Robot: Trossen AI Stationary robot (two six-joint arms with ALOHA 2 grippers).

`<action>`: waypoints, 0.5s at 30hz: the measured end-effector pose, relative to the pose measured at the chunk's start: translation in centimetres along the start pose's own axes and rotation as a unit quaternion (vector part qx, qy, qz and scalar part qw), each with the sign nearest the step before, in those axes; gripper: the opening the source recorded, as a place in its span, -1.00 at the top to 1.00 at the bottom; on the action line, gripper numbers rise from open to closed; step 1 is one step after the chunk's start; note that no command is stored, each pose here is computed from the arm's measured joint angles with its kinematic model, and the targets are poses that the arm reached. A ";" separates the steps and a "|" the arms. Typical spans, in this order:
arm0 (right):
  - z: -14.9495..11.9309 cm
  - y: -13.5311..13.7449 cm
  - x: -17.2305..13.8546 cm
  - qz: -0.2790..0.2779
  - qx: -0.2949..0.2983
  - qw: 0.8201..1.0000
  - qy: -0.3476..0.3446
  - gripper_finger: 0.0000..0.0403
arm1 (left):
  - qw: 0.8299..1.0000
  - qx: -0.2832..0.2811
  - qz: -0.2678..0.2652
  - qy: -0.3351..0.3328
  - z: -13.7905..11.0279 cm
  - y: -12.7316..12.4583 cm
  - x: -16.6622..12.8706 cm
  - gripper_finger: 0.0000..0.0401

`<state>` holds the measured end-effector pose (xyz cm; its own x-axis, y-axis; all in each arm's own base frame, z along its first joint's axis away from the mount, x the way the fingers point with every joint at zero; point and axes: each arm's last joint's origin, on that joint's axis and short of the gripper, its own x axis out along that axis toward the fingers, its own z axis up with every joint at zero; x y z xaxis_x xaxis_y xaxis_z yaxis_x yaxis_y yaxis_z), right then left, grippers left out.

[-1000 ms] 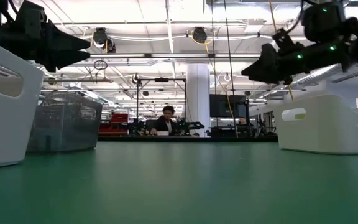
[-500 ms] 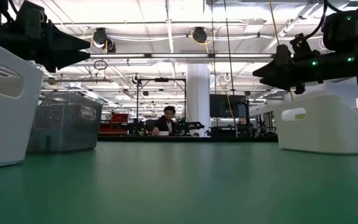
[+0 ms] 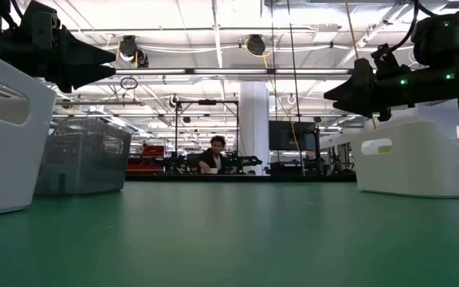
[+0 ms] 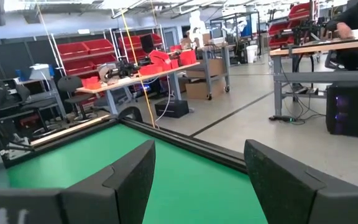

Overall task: Sort & place blocks by color
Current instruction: Return to Home Position

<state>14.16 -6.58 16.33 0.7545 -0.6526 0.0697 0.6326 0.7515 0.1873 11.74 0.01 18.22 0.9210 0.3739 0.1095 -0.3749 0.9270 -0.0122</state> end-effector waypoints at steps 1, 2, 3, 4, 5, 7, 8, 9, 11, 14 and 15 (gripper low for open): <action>0.0 0.0 0.0 0.000 0.000 1.000 0.000 -0.18 | 1.000 0.000 0.000 0.000 0.0 0.0 0.0 -0.42; 0.0 0.0 0.0 0.000 0.000 1.000 0.000 -0.18 | 1.000 0.000 0.000 0.000 0.0 0.0 0.0 -0.42; 0.0 0.0 0.0 0.000 0.000 1.000 0.001 -0.18 | 1.000 0.000 0.000 0.000 0.0 0.0 0.0 -0.41; 0.1 0.0 -0.1 0.000 0.000 1.000 0.000 -0.18 | 1.000 0.000 0.000 0.000 0.0 0.0 0.0 -0.41; 0.3 0.0 -0.2 0.001 0.002 1.000 -0.007 -0.18 | 1.000 0.000 0.000 0.000 0.0 0.0 0.0 -0.41; 0.7 0.0 -0.3 0.004 0.007 1.000 -0.019 -0.18 | 1.000 0.000 0.000 0.001 0.0 0.0 0.0 -0.40; 0.8 0.0 -0.4 0.004 0.008 1.000 -0.023 -0.18 | 1.000 0.000 0.000 0.001 0.0 0.0 0.0 -0.40; 1.1 0.0 -0.6 0.005 0.010 0.999 -0.030 -0.18 | 1.000 -0.001 0.000 -0.002 0.1 0.0 -0.1 -0.40; 1.6 0.0 -0.8 0.009 0.017 0.999 -0.048 -0.18 | 1.000 -0.004 0.001 -0.006 0.2 0.1 -0.1 -0.41; 2.6 0.0 -1.3 0.014 0.029 0.996 -0.080 -0.18 | 1.000 -0.011 0.007 -0.019 0.5 0.3 -0.2 -0.41; 2.9 0.0 -1.5 0.016 0.032 0.995 -0.090 -0.18 | 0.999 -0.015 0.011 -0.027 0.6 0.5 -0.3 -0.41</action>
<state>12.51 -5.92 19.01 0.7261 -0.6403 0.2507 0.5925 0.7676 0.2443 11.21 0.30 18.81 0.9055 0.3923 0.1617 -0.3904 0.9195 -0.0447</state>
